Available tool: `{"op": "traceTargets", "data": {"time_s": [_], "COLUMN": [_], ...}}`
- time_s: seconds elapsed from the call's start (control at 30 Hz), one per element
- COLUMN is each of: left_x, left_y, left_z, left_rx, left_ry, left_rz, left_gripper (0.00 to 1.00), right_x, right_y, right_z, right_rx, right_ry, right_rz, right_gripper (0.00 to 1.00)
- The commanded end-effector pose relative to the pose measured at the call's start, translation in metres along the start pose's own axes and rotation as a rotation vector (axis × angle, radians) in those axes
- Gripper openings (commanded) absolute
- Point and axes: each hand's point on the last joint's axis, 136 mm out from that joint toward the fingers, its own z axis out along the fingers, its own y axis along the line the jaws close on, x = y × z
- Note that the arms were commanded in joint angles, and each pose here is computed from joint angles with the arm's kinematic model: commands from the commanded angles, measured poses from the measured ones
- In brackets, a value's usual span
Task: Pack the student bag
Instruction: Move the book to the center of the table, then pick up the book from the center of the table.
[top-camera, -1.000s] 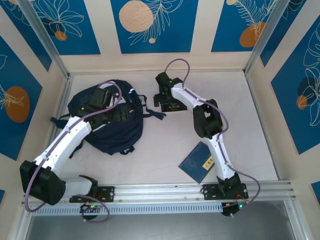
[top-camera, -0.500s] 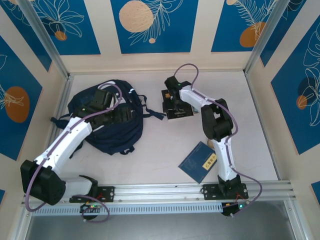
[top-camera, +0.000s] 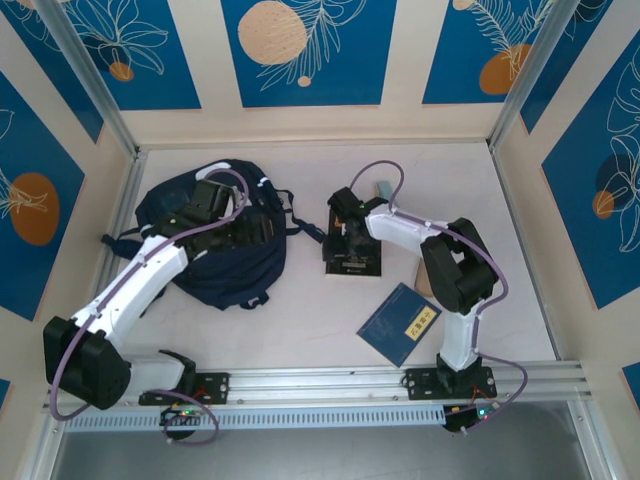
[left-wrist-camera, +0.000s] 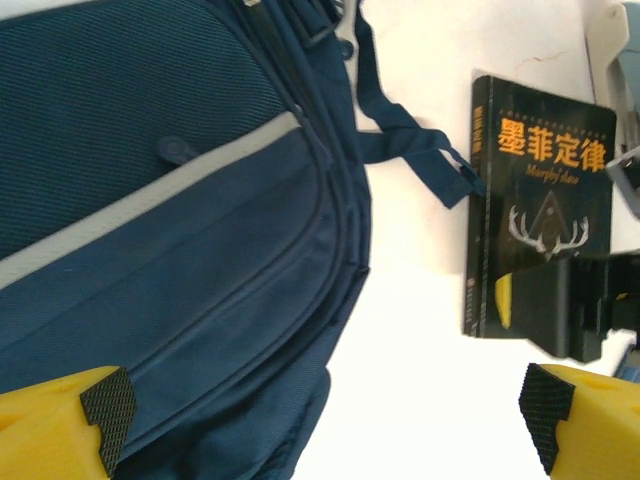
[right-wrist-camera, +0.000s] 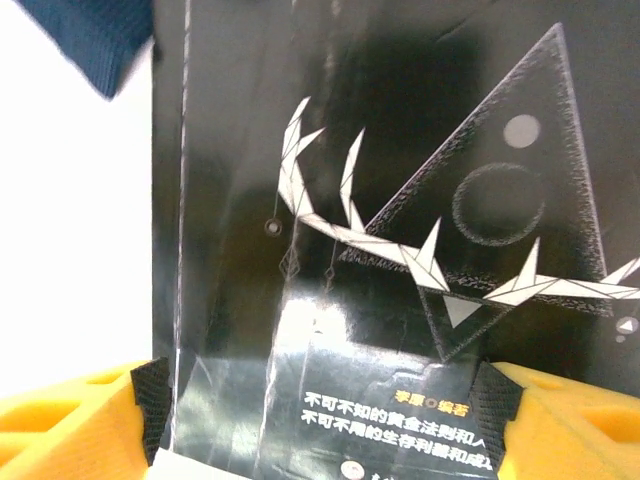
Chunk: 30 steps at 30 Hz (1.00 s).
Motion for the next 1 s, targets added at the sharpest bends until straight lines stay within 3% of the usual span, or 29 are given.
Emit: {"op": "traceTargets", "data": {"time_s": [0.0,0.17,0.3,0.6,0.8,0.97], "left_x": [0.007,0.018,0.031,0.060,0.071,0.075], "left_y": [-0.025,-0.058,-0.085,-0.121,-0.123,-0.113], "left_z": [0.012,0.034,0.056,0.115,0.149,0.163], "left_rx": [0.065,0.104,0.109,0.026,-0.066,-0.135], "left_ry": [0.038,0.102,0.163,0.264,0.310,0.322], "left_rz": [0.012,0.060,0.109,0.181,0.210,0.204], "left_gripper": [1.00,0.96,0.90,0.73,0.63,0.61], "right_x": [0.063,0.042,0.016,-0.011,-0.012,-0.006], "right_y": [0.011,0.018,-0.013,-0.084,-0.094,-0.095], "right_z": [0.012,-0.043,-0.069,-0.044,-0.023,-0.011], "right_rx": [-0.076,-0.198,-0.220,-0.145,-0.143,-0.156], "right_ry": [0.220,0.064,-0.079,-0.106,-0.060,-0.019], "right_rz": [0.046,0.026,0.133,0.319,0.323,0.311], "right_gripper": [0.79,0.79,0.79,0.59,0.45,0.34]}}
